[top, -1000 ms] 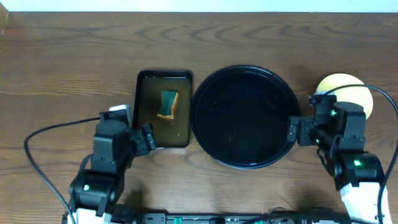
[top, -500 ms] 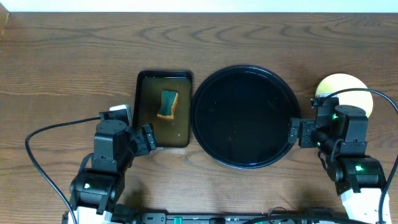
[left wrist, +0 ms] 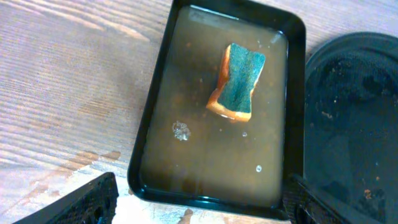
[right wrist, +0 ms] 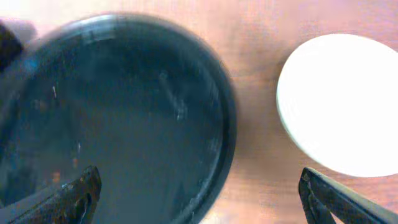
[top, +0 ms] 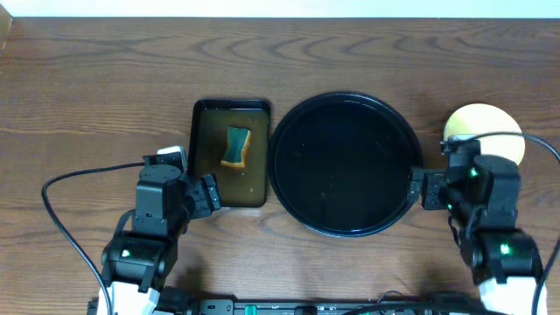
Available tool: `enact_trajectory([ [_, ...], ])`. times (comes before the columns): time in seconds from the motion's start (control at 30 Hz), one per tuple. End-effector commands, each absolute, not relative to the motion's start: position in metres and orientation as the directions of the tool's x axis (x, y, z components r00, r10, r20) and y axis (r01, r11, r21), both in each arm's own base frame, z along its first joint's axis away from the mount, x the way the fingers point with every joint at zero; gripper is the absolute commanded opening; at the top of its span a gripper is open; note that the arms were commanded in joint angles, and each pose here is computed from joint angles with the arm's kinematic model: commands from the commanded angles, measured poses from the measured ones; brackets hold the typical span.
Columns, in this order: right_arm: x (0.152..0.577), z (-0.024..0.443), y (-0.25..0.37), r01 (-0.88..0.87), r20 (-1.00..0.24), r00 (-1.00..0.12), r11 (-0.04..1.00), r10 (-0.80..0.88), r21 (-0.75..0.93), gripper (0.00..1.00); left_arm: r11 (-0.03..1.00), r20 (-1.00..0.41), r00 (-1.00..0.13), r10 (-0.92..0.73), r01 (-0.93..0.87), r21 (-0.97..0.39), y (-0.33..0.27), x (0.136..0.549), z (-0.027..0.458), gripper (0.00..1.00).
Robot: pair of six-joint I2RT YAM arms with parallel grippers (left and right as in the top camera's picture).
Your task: Clean dirty plates on tray and stack at the side
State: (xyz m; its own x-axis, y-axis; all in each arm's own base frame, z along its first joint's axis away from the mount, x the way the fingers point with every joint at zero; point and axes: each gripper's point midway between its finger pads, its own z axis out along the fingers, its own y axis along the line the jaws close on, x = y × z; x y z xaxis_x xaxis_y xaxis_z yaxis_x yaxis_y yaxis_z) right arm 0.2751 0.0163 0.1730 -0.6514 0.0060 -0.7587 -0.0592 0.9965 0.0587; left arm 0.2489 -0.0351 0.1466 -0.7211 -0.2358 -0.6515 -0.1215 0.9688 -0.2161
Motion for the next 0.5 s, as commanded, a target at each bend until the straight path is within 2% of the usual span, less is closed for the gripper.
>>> enact_trajectory([
  [0.0, 0.271, 0.191, 0.016, -0.064, -0.870, -0.493, 0.997, 0.011, 0.049, 0.99, 0.971, -0.636, -0.736, -0.231, -0.135, -0.196, -0.032, 0.248, 0.139, 0.86],
  [0.27, 0.258, 0.205, 0.029, -0.133, -0.995, -0.096, 0.991, 0.015, 0.027, 0.99, 0.972, -0.616, -0.754, -0.228, -0.141, -0.187, -0.032, 0.249, 0.132, 0.86],
  [0.47, 0.253, 0.209, 0.030, -0.140, -0.996, 0.089, 0.990, 0.027, 0.015, 0.99, 0.973, -0.600, -0.768, -0.226, -0.145, -0.180, -0.032, 0.249, 0.127, 0.86],
])
